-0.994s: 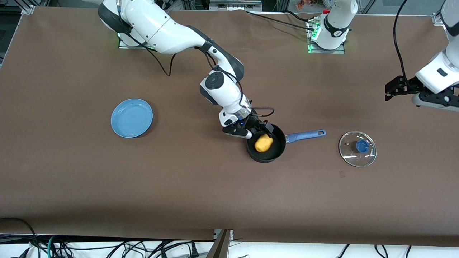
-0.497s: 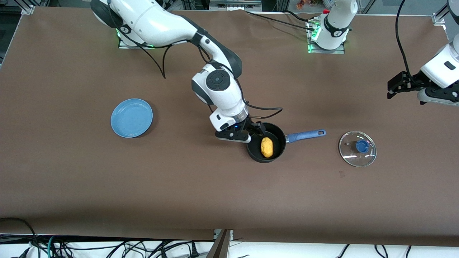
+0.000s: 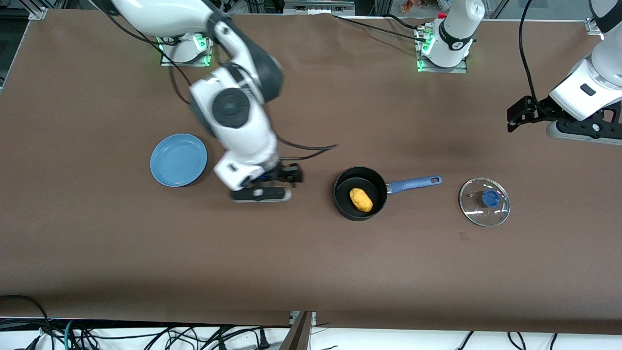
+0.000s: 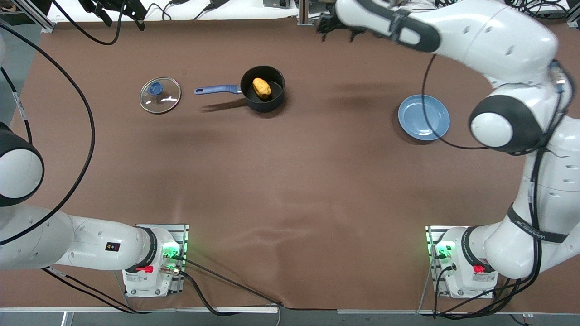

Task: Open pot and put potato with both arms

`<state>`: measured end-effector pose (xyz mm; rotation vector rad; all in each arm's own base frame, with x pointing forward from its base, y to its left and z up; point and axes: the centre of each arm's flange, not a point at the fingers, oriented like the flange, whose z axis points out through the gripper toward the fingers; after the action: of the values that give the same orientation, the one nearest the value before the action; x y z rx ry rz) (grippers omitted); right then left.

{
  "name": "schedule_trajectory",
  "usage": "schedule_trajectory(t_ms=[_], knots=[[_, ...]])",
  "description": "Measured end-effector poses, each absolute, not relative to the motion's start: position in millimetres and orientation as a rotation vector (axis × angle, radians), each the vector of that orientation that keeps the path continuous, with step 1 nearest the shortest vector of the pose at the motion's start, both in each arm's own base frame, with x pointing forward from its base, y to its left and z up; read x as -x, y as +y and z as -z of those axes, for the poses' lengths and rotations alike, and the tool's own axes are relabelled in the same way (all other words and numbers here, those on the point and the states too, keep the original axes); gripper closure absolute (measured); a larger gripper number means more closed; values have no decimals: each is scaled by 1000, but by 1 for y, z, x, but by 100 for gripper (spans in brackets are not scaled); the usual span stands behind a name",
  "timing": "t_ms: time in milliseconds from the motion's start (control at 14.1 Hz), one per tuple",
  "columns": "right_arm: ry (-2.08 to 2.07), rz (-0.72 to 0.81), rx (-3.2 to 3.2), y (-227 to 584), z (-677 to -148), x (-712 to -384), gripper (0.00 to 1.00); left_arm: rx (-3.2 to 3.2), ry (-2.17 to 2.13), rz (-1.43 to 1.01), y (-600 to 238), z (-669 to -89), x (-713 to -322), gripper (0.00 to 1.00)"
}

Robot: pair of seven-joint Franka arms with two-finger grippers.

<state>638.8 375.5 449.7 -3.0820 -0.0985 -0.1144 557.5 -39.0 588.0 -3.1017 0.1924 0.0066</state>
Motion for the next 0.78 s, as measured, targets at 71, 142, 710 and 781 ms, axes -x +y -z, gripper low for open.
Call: schedule_trajectory(t_ms=[71,142,710,781], knots=[[-146,93,3104,343,-465,-641,0,3102,189,-10,-38,-588,-557,0],[-189,63,3127,314,-479,-639,0,3102,184,-16,-36,-587,-557,0],[-437,-60,3223,118,-566,-608,0,3102,180,-12,-34,-589,-559,0],[-415,-74,3231,101,-571,-600,0,3102,178,-10,-33,-590,-560,0]])
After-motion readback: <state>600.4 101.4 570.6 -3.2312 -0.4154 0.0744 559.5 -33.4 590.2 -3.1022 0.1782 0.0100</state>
